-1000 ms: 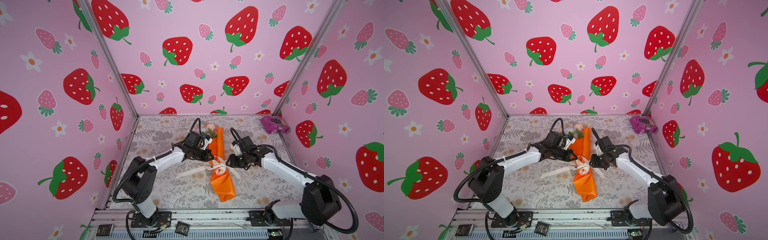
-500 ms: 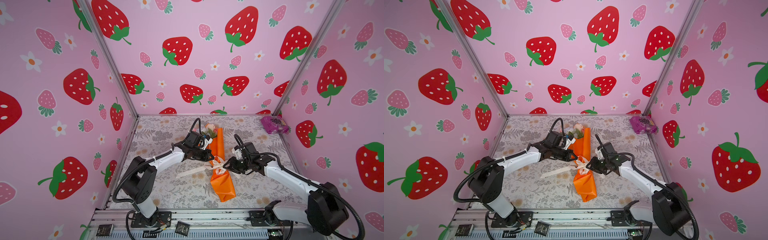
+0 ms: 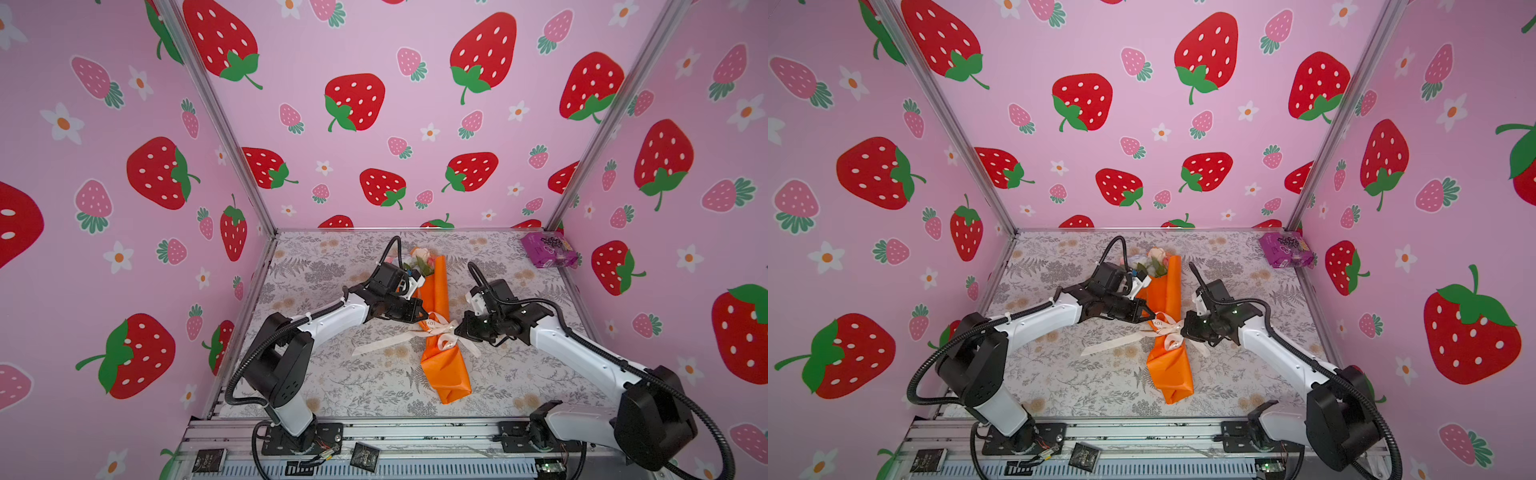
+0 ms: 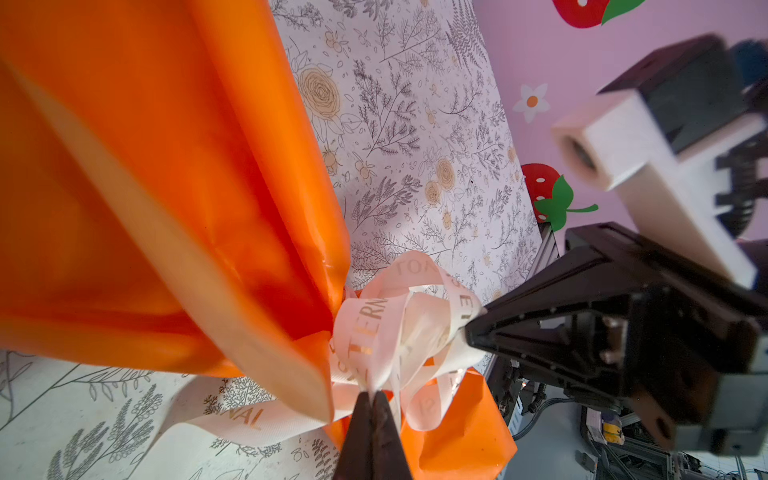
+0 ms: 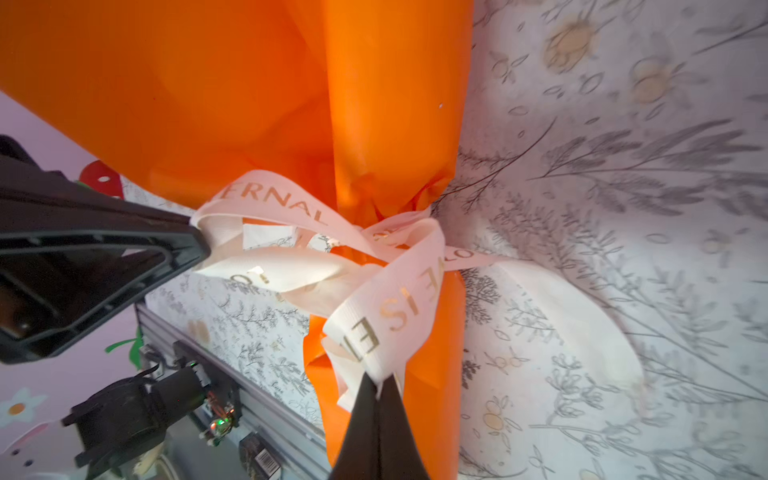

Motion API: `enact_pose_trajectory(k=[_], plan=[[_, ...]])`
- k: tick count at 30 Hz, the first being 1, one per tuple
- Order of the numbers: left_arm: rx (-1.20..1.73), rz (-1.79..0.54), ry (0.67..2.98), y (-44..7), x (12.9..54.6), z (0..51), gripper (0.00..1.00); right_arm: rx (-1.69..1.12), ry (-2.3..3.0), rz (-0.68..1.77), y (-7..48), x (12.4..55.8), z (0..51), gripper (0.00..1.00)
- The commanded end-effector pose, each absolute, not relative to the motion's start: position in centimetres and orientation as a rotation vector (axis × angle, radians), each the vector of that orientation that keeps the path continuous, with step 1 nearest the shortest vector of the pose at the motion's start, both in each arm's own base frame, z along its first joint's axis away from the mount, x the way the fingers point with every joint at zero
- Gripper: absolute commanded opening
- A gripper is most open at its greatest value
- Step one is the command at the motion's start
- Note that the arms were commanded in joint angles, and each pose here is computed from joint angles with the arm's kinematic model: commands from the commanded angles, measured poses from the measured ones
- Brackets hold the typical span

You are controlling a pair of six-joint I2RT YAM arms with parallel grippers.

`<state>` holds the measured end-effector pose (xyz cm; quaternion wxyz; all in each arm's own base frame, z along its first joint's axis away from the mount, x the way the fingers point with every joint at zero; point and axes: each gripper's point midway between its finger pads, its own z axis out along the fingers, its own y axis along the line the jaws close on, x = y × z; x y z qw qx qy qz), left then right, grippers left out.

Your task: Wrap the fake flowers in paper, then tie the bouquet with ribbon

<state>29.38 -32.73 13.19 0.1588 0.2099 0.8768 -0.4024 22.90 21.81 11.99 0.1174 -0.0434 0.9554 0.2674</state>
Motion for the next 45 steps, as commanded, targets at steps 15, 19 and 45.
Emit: enact_pose_trajectory(k=[15, 19, 45], plan=[[0.631, -1.145, 2.522, -32.5, 28.9, 12.6, 0.00, -0.460, 2.894, 0.057, 15.8, 26.0, 12.0, 0.25], [0.633, -1.151, 2.518, -32.6, 28.9, 12.8, 0.00, -0.419, 2.803, 0.328, 18.1, 25.3, 13.7, 0.31], [0.687, -1.094, 2.570, -31.6, 27.3, 11.7, 0.00, -0.265, 2.833, 0.391, 16.0, 23.4, 8.8, 0.10]])
